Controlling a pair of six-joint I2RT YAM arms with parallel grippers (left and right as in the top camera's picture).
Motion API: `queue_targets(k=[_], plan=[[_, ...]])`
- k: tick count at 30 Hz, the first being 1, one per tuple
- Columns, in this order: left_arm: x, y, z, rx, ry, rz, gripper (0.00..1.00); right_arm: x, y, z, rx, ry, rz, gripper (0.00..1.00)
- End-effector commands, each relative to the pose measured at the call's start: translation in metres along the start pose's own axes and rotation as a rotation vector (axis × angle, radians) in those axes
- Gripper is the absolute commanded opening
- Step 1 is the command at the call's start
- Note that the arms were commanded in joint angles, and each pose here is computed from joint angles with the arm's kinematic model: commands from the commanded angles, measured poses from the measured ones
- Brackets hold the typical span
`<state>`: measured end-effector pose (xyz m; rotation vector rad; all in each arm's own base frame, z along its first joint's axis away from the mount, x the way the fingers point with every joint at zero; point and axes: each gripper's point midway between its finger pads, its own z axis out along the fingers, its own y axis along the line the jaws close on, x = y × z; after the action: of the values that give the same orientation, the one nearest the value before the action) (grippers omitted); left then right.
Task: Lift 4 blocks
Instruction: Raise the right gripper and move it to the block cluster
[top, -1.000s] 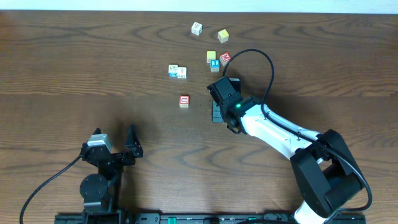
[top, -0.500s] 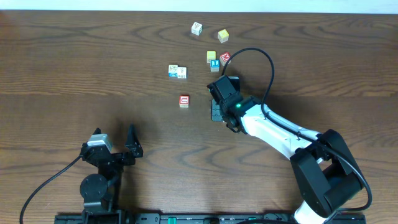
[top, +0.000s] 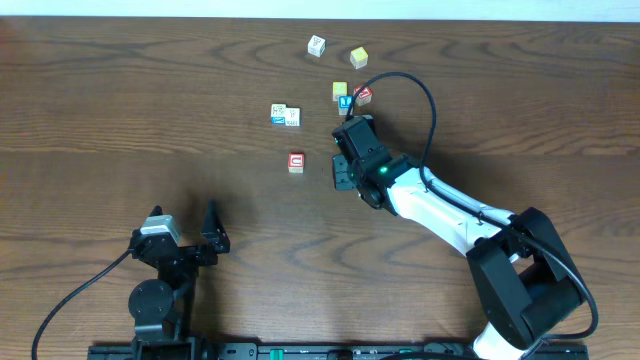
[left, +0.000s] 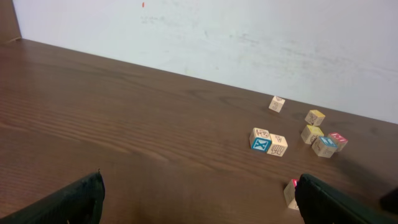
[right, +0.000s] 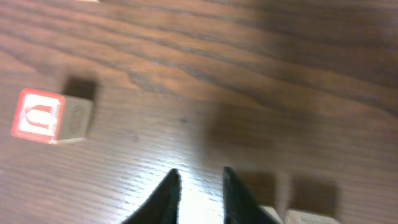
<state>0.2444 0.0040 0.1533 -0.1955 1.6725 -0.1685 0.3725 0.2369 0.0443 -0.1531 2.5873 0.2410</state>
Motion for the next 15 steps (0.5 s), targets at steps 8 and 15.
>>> queue_targets(k=[8,15], plan=[[0.016,0.002,0.002,-0.002,0.045,0.004,0.98,-0.036,0.028,-0.013,-0.11,-0.071,-0.17,0.78],[0.016,0.002,0.002,-0.002,0.045,0.004,0.98,-0.077,0.044,-0.031,-0.141,-0.168,-0.161,0.8]])
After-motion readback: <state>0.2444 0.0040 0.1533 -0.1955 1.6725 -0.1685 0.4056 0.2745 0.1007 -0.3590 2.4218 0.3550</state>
